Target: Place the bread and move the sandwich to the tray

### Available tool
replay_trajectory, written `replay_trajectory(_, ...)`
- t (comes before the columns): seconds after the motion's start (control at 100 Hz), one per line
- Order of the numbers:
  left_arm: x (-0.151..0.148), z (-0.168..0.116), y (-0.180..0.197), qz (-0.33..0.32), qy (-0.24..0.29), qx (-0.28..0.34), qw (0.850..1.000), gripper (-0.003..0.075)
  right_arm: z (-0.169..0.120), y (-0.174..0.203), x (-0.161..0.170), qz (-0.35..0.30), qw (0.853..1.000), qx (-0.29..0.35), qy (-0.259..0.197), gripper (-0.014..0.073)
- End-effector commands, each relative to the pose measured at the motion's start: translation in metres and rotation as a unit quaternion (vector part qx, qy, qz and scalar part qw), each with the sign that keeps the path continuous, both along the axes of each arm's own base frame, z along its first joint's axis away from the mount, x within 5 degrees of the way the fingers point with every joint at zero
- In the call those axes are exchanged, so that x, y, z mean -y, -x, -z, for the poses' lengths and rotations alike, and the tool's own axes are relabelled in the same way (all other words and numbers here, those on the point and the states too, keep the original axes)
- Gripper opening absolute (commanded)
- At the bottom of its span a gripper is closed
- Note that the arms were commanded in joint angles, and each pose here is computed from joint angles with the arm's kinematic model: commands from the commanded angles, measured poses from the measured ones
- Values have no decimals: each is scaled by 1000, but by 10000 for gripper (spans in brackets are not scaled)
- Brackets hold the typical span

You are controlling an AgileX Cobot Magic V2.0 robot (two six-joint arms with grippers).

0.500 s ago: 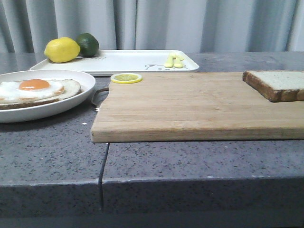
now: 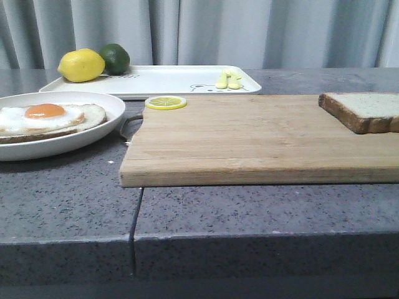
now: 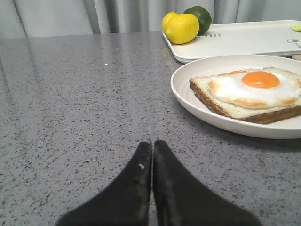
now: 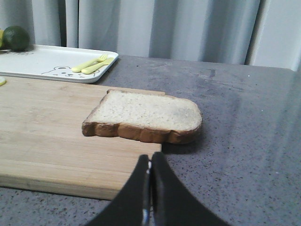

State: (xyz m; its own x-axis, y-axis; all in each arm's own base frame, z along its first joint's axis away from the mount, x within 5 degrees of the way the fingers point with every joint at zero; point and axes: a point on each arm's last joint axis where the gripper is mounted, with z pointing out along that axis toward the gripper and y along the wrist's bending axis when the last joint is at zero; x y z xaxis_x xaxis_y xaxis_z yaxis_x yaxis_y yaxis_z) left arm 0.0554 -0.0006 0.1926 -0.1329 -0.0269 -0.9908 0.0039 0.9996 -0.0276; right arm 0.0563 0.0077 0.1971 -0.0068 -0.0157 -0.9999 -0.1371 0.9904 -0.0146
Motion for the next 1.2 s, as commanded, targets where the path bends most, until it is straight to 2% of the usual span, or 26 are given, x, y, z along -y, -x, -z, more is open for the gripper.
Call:
replay_trajectory(0.0, 0, -3, 1, 3, 9, 46, 999, -19, -8, 2, 0, 3, 999, 50, 2, -67)
replay_trajectory(0.21, 0, -6, 1, 3, 9, 61, 998, -19, -8, 2, 0, 3, 999, 50, 2, -67)
replay_trajectory(0.43, 0, -12, 1, 2, 10, 91, 996, -19, -15, 3, 0, 2, 997, 82, -3, -67)
replay_trajectory(0.58, 0, -22, 2, 1, 23, 139, 990, -19, -18, 3, 1, 1, 996, 80, -38, -67)
replay_trajectory(0.67, 0, -36, 5, 1, 23, 164, 986, -19, -28, 5, 1, 0, 994, 87, -63, -67)
replay_trajectory(0.76, 0, -51, 9, 3, 30, 176, 984, -19, -45, 9, 1, -2, 993, 95, -70, -67)
replay_trajectory(0.86, 0, -71, 14, 7, 61, 180, 982, -19, -65, 11, 1, -6, 996, 65, -65, -67)
replay_trajectory(0.97, 3, -92, 15, 18, 91, 141, 986, -19, -89, 11, 0, -8, 998, 9, -54, -67)
replay_trajectory(1.08, 6, -110, 11, 30, 90, 57, 994, -19, -115, 6, -2, -10, 998, -39, -46, -67)
replay_trajectory(1.19, 9, -135, 5, 39, 87, -8, 995, -19, -139, -2, -3, -12, 996, -80, -40, -67)
